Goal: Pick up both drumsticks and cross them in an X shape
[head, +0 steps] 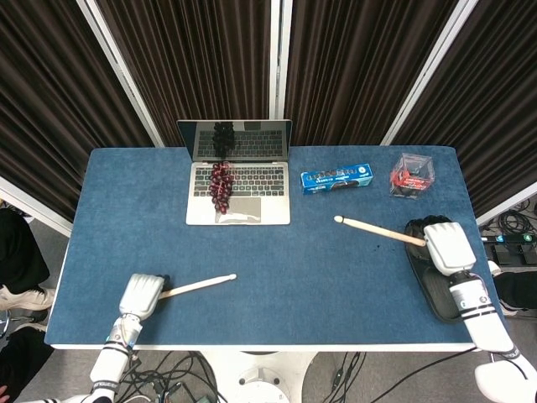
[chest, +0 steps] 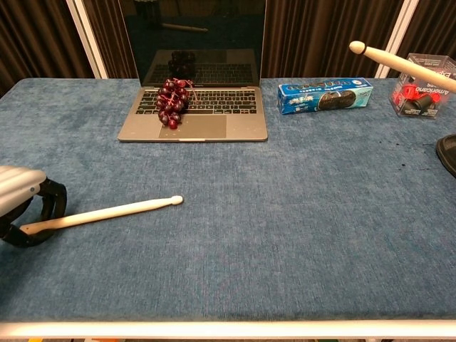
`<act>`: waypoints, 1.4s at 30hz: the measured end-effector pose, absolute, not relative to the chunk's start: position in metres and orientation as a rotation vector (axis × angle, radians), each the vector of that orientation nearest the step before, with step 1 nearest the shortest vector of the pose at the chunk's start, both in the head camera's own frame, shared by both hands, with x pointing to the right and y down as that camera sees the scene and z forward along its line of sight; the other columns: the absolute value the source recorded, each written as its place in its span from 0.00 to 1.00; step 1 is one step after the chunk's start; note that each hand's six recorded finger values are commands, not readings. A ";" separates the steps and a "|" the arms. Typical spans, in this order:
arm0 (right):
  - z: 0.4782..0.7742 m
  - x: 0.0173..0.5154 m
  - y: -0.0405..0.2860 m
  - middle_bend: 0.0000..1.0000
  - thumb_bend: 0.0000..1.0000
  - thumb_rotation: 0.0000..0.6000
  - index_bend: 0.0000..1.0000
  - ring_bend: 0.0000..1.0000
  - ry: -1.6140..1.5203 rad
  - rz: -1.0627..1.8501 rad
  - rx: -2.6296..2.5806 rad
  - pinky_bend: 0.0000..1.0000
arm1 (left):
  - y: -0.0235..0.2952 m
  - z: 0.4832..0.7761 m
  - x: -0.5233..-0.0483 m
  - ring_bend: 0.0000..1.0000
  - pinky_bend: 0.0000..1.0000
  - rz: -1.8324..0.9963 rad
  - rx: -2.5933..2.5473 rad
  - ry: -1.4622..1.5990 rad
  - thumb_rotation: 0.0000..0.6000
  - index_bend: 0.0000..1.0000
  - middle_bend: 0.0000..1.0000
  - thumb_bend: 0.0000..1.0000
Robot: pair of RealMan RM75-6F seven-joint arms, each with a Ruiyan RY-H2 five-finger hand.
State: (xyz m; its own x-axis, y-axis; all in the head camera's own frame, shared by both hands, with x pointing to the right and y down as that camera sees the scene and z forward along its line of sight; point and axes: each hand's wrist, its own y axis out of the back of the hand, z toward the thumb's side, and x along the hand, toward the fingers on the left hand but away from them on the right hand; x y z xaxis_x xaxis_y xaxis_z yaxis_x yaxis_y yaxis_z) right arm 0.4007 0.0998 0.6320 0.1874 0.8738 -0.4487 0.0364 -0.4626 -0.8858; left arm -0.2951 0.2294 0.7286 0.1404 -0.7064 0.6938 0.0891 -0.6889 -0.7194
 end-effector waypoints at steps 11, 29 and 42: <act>0.638 0.398 0.111 0.62 0.68 1.00 0.62 0.38 -0.890 1.363 -1.772 0.37 | 0.214 0.721 -0.301 0.79 0.90 -1.504 -1.934 0.803 1.00 0.63 0.66 0.52; 0.671 0.298 0.132 0.62 0.69 1.00 0.65 0.38 -0.940 1.012 -2.307 0.38 | 0.125 0.698 -0.271 0.79 0.90 -1.161 -2.365 1.133 1.00 0.63 0.66 0.52; 0.686 0.216 0.109 0.62 0.69 1.00 0.65 0.38 -0.945 0.824 -2.438 0.38 | 0.100 0.679 -0.213 0.79 0.90 -0.954 -2.527 1.020 1.00 0.63 0.66 0.52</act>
State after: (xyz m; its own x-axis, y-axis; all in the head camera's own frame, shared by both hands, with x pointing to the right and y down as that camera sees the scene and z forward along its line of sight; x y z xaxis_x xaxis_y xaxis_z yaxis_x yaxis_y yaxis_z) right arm 0.2157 0.1090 0.6861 0.5987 0.7056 -0.3791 0.4717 -0.6931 -0.5451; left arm -0.2126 0.1001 0.6791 0.5393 -0.6916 0.4805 -0.5254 -0.7222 -0.4498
